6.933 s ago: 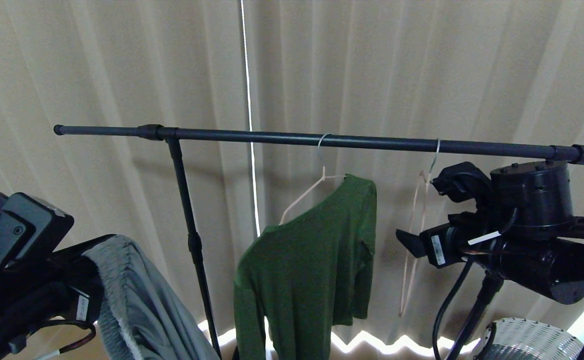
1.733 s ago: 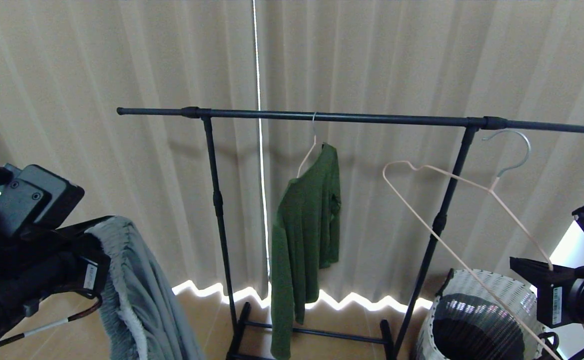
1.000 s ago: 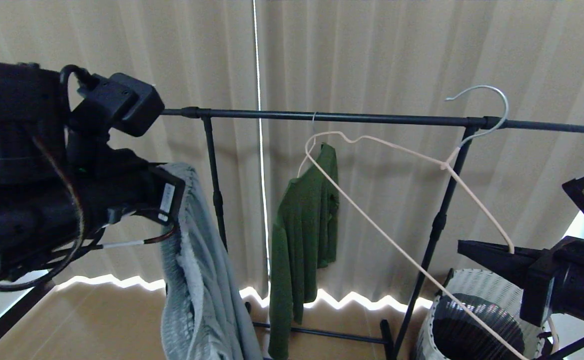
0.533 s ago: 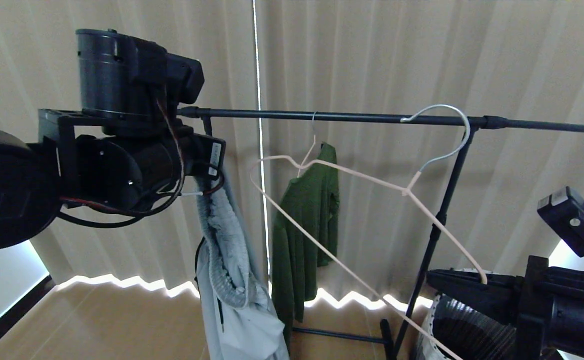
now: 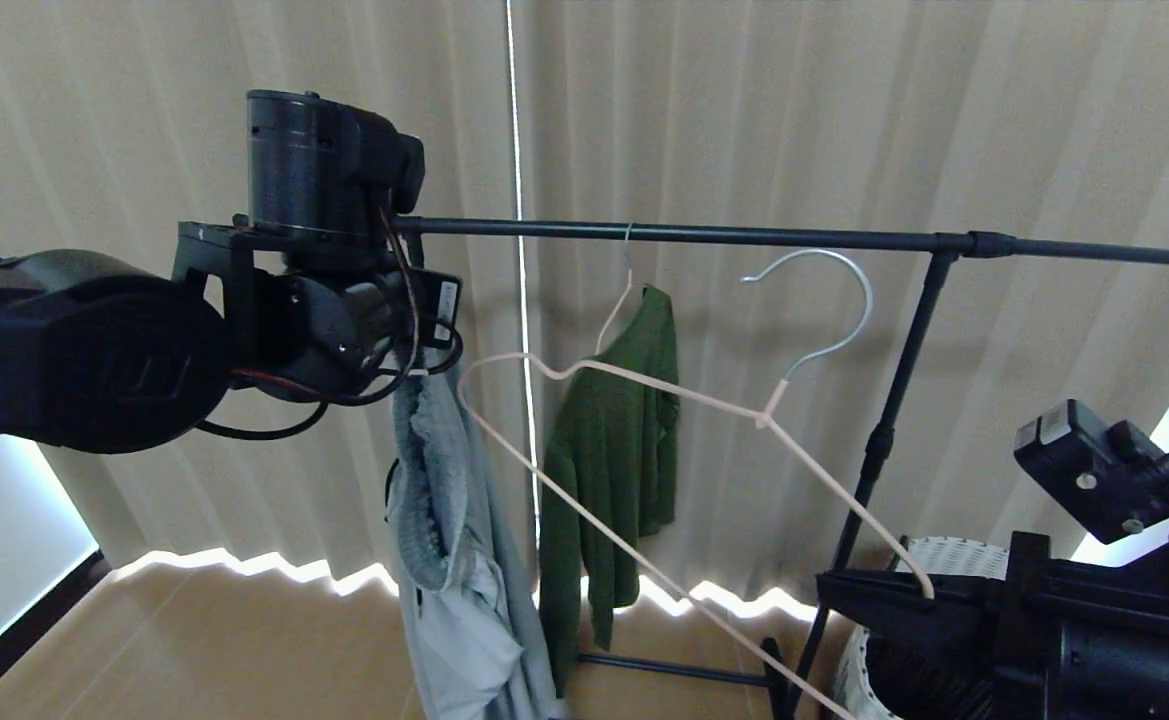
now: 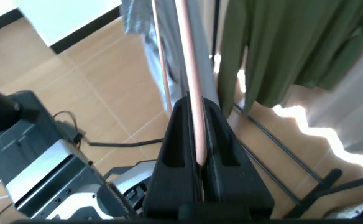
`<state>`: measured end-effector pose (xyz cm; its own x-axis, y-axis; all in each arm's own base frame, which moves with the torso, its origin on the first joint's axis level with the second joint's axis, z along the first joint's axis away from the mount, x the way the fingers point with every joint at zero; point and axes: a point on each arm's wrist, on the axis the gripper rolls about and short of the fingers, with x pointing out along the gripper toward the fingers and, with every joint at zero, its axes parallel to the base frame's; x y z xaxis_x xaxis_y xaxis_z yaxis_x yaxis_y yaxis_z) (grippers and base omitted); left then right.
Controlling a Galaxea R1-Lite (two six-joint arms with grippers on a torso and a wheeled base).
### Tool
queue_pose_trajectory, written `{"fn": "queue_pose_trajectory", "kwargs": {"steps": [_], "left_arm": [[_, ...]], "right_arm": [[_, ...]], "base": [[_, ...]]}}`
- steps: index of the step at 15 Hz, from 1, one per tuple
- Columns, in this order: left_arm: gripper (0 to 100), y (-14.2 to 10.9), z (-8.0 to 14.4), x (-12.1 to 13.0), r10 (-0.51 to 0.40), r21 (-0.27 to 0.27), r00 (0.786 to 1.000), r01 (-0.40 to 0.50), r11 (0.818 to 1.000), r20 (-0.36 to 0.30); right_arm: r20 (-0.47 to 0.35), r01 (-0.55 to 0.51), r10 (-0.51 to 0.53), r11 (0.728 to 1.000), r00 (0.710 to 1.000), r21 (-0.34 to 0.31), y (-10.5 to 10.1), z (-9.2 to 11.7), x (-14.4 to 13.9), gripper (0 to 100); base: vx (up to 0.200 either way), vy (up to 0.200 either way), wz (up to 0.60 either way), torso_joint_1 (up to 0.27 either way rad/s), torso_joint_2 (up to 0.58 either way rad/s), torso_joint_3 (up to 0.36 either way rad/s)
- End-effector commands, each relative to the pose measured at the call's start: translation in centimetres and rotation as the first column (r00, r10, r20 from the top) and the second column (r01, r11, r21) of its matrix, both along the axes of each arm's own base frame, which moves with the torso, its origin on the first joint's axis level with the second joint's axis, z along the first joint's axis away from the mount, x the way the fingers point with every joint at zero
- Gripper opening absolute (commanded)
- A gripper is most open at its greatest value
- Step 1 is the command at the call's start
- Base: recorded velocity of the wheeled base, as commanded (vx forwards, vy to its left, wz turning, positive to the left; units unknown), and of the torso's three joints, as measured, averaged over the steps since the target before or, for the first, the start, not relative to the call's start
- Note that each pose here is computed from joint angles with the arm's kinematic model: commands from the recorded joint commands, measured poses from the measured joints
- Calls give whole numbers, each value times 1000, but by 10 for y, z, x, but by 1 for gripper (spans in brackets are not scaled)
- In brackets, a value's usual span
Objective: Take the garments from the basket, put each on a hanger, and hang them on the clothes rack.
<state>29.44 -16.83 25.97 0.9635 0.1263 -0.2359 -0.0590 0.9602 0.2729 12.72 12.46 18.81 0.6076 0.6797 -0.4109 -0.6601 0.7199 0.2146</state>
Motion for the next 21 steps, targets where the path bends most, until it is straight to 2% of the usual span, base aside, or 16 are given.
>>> {"fn": "queue_pose_trajectory", "kwargs": {"steps": [1, 5, 9, 14, 16, 18, 20, 21], "left_arm": [[0, -3, -3, 4, 2, 2, 1000, -2, 1000, -5], [0, -4, -4, 4, 13, 8, 1000, -13, 1000, -3], [0, -3, -1, 0, 11, 2, 1000, -11, 1000, 3], [0, -4, -8, -7, 22, 26, 1000, -21, 999, -16], [0, -8, -12, -8, 60, 48, 998, -60, 997, -16], [0, -9, -12, -8, 58, 47, 998, -57, 997, -16], [0, -9, -12, -6, 62, 38, 998, -62, 997, -12], [0, -9, -12, -6, 66, 28, 998, -66, 997, -12]], "right_arm": [[-15, -16, 15, 1000, 1000, -16, 7, -4, 3, 0], [-24, -17, 16, 999, 1000, -31, 14, -5, 11, 0], [-33, 2, -4, 999, 999, -42, 33, -5, 32, 0], [-55, 98, -101, 993, 993, -58, 43, -8, 64, 0], [-73, 149, -148, 989, 986, 6, 49, 0, 74, 0], [-66, 166, -164, 986, 984, 21, 54, 3, 79, 0], [-66, 160, -158, 987, 985, 25, 58, 4, 71, 0], [-83, 114, -109, 991, 991, 67, 67, 11, 54, 0]], "base": [[0, 0, 0, 0, 0, 0], [0, 0, 0, 0, 0, 0], [0, 0, 0, 0, 0, 0], [0, 0, 0, 0, 0, 0], [0, 0, 0, 0, 0, 0], [0, 0, 0, 0, 0, 0], [0, 0, 0, 0, 0, 0], [0, 0, 0, 0, 0, 0]]}}
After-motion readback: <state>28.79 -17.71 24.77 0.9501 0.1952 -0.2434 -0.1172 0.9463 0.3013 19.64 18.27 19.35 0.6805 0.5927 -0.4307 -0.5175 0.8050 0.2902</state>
